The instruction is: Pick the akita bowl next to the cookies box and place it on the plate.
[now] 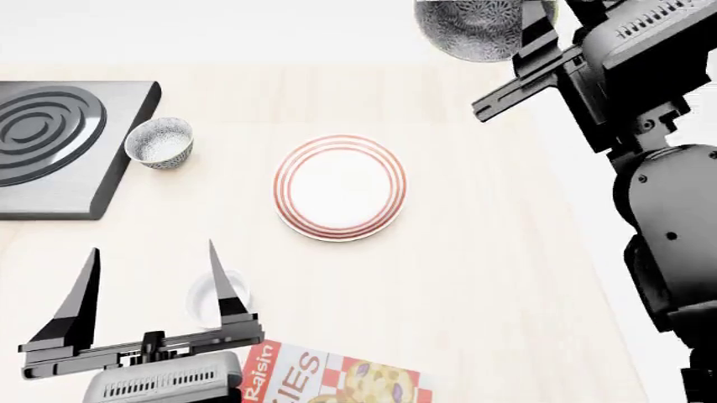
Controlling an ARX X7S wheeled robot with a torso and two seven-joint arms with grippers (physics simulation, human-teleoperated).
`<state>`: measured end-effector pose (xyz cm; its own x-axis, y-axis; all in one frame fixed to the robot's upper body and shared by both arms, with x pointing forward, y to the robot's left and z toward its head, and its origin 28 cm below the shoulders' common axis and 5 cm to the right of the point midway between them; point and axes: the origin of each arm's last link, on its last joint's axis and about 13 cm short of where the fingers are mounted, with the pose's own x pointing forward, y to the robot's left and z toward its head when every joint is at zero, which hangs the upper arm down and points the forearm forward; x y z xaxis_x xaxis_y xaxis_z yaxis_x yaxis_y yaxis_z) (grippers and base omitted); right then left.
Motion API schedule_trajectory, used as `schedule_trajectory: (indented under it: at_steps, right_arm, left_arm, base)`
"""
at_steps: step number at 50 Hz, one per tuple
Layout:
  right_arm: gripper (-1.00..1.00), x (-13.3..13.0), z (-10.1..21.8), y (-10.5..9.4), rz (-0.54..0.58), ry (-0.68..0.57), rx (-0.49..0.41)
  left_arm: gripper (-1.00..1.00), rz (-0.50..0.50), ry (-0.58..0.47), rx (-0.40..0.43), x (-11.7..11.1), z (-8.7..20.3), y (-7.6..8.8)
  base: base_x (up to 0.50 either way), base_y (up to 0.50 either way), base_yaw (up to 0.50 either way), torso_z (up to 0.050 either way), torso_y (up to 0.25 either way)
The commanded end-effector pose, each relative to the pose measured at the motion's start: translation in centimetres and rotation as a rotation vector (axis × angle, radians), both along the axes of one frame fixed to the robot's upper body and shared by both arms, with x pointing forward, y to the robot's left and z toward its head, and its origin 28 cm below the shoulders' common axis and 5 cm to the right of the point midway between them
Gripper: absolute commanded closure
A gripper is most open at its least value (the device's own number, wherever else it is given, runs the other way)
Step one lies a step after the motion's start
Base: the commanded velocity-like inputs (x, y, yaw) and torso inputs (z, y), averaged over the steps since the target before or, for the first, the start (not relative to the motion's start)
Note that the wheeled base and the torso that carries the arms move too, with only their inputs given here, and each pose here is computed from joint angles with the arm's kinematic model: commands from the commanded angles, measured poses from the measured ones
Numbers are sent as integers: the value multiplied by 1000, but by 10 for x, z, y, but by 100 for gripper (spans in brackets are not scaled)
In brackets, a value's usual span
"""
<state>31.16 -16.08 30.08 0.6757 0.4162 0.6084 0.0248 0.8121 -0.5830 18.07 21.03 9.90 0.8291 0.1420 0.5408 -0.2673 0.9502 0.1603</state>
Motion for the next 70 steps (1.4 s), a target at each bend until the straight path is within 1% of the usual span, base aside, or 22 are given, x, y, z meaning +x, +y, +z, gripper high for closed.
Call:
schedule_trajectory:
  at_steps: [1,2,3,5,6,7,8,10,11,15,21,25,26,27,28,30,37,41,50,52,58,70]
  right_arm:
    - [100,52,56,68,132,-42,163]
    - [100,54,56,70,168,-21,157]
    - [100,62,60,74,132,66,230]
    - [100,69,62,79,160,184,292]
    - [100,71,63,81,213,300,338]
    - [100,72,63,83,224,312,342]
    - [100,75,65,89,264,391,395]
    - [100,79,65,92,242,453,410]
    - [100,86,56,98,235,632,383]
    - [100,95,52,106,285,731,480]
    - [100,99,65,105,457,953,924]
    - [100,105,47,107,422,1034,965]
    - [100,108,41,108,374,1046,969]
    - [100,111,37,107,324,1036,996]
    - [100,112,29,107,322,1097,1082]
    - [100,114,15,109,299,1155,1113]
    - [100,113,-18,118,325,1251,1118]
    - [100,111,-39,122,277,1296,1075]
    - [100,111,-44,124,246,1297,996]
    - [100,111,-47,127,240,1270,940]
    - [100,108,-54,133,283,1316,937]
    - [100,106,-68,137,258,1325,884]
  left_arm:
    - [-100,-5,-9,-11,0,3,2]
    - [-100,-6,-8,-12,0,3,2]
    - [-100,-7,-7,-15,0,3,2]
    - [-100,-8,-6,-18,-1,2,2]
    - [-100,-10,-6,-20,-1,2,2]
    - [-100,-11,-5,-20,-1,2,2]
    - [-100,-14,-3,-22,-1,2,2]
    - [-100,-16,-1,-22,-1,1,2]
    - [-100,-17,1,-24,0,1,2]
    - [-100,-19,1,-23,0,0,1]
    - [-100,-18,6,-32,0,0,2]
    - [-100,-19,9,-34,1,-2,3]
    - [-100,-19,11,-34,1,-2,3]
    - [-100,-20,13,-35,1,-3,3]
    - [-100,-20,13,-35,1,-3,3]
    - [-100,-19,14,-34,1,-3,3]
    - [-100,-20,17,-33,2,-4,3]
    - [-100,-19,15,-33,2,-5,3]
    - [-100,-23,19,-32,2,-5,2]
    - [-100,-26,20,-30,1,-5,1]
    - [-100,-26,21,-30,1,-6,1]
    - [-100,-28,21,-29,1,-6,1]
  base:
    - [0,0,0,0,0]
    - [0,0,0,0,0]
    - [0,0,0,0,0]
    - [0,0,0,0,0]
    - [0,0,0,0,0]
    - [0,0,0,0,0]
    - [0,0,0,0,0]
    - [0,0,0,0,0]
    - [0,0,0,0,0]
    - [0,0,0,0,0]
    - [0,0,0,0,0]
    - [0,0,0,0,0]
    - [0,0,0,0,0]
    - [0,0,0,0,0]
    - [0,0,0,0,0]
    - [0,0,0,0,0]
    - [0,0,0,0,0]
    - [0,0,0,0,0]
    - [0,0,0,0,0]
    - [0,0,0,0,0]
    - [0,0,0,0,0]
    - [0,0,0,0,0]
